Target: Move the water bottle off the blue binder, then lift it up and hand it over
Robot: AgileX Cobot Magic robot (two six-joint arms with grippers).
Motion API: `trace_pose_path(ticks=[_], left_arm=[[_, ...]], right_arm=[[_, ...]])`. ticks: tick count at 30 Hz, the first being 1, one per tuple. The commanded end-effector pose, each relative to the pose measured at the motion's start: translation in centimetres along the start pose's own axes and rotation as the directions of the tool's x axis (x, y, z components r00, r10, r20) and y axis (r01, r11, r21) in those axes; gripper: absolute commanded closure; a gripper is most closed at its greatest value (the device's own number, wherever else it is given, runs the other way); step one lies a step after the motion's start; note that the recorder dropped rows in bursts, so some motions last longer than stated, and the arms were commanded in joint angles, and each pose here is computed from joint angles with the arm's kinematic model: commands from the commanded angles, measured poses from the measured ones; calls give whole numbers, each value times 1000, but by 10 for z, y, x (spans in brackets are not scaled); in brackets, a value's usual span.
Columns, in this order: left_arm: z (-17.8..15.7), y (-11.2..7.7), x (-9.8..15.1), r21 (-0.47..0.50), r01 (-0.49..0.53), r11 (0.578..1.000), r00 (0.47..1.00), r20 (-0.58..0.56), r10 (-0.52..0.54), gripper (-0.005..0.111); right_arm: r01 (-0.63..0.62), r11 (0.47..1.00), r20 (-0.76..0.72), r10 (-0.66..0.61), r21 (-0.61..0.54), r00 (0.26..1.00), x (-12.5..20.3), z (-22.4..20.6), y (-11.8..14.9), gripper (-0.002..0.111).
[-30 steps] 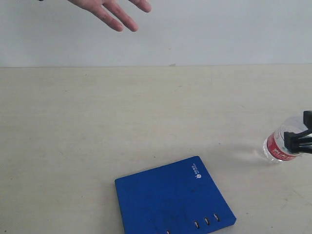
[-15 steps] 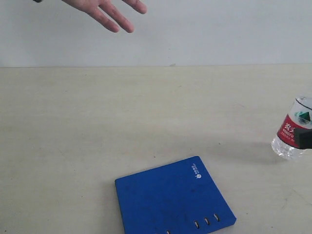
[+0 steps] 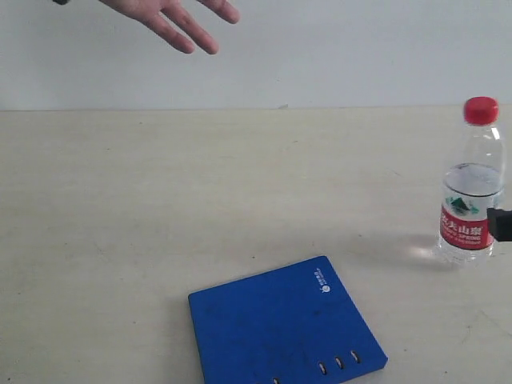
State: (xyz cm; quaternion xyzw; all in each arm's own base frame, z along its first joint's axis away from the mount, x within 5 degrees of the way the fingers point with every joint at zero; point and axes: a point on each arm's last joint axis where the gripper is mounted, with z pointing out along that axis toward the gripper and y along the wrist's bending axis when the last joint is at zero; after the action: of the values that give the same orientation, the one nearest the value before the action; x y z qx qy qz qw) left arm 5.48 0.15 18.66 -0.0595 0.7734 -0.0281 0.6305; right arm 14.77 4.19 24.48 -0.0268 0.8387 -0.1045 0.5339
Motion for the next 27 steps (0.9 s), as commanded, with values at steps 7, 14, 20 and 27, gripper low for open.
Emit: trace_pose_path(ticks=[7, 14, 20, 27], left_arm=[[0, 0, -1, 6, 15, 1000, 1000, 8, -16, 102], [0, 0, -1, 6, 15, 1000, 1000, 8, -16, 102], [0, 0, -1, 6, 15, 1000, 1000, 8, -16, 102], [0, 0, -1, 6, 15, 1000, 1000, 8, -16, 102]], right_arm=[[-154, 988, 286, 155, -25, 946, -60, -52, -41, 65], [-123, 983, 487, 173, -132, 856, -65, -97, -74, 65], [-96, 954, 556, 247, -285, 794, -51, -110, -74, 65], [-78, 897, 495, 311, -435, 811, -30, -100, -52, 90]])
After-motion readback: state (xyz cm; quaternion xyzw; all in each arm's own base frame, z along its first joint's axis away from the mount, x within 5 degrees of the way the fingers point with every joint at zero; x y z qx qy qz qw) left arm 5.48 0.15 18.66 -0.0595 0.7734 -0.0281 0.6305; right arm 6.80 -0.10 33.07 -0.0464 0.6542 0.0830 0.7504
